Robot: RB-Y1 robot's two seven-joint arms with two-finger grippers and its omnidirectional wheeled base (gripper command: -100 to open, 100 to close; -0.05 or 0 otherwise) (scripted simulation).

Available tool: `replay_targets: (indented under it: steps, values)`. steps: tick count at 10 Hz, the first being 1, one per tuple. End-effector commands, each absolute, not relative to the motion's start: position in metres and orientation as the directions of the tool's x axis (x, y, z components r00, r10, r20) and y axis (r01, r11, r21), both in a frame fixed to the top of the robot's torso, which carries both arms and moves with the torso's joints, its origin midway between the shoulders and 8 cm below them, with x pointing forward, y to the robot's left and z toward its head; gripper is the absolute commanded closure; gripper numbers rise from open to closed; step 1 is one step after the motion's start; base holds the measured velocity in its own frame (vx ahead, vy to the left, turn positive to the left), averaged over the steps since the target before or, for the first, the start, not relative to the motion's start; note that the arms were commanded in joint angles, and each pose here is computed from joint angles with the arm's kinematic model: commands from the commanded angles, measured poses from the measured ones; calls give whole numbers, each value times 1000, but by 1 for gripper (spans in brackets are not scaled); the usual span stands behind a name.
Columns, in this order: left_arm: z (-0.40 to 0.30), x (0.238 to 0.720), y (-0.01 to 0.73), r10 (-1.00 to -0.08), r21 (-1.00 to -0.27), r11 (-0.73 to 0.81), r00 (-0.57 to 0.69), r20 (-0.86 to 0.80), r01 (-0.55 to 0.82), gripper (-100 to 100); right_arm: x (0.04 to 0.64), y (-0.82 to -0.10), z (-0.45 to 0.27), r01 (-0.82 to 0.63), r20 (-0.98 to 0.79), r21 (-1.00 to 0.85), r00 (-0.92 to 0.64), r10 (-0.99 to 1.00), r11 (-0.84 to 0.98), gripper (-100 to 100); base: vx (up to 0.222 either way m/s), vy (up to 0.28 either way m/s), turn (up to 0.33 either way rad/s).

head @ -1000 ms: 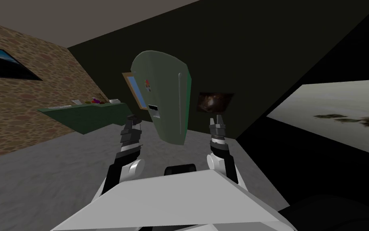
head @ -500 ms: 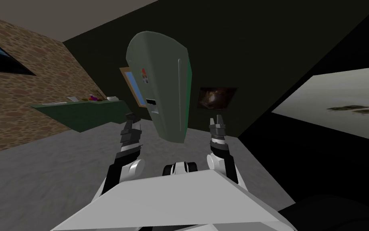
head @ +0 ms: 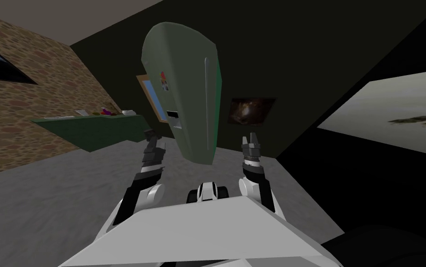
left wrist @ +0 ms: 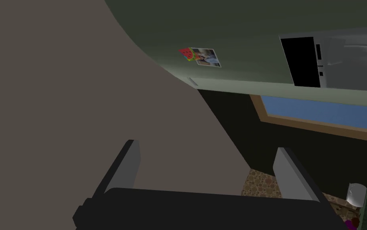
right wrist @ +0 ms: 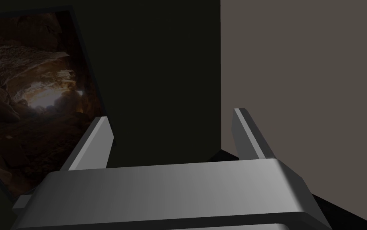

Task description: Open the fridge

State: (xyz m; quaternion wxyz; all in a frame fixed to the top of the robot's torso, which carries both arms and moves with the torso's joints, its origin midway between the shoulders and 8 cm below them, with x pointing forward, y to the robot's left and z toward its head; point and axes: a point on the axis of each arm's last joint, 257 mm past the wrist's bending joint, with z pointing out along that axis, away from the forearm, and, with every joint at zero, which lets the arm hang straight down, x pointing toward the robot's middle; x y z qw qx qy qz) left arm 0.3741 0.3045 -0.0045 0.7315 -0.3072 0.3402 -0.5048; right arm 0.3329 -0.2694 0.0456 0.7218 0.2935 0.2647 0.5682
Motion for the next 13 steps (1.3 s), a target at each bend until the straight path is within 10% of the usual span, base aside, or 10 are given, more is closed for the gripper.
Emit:
replay_targets:
  steps: [1, 13]
  values:
    - [-6, 385, 290, -940, -792, 340, 222, -261, 507, -100, 333, -269, 46, -665, -49, 724, 214, 976, 182, 0, 50, -27, 8]
    - [-19, 433, 226, -872, -792, 483, 122, -474, 375, -100, 333, -269, 46, -665, -49, 724, 214, 976, 182, 0, 66, -49, 9]
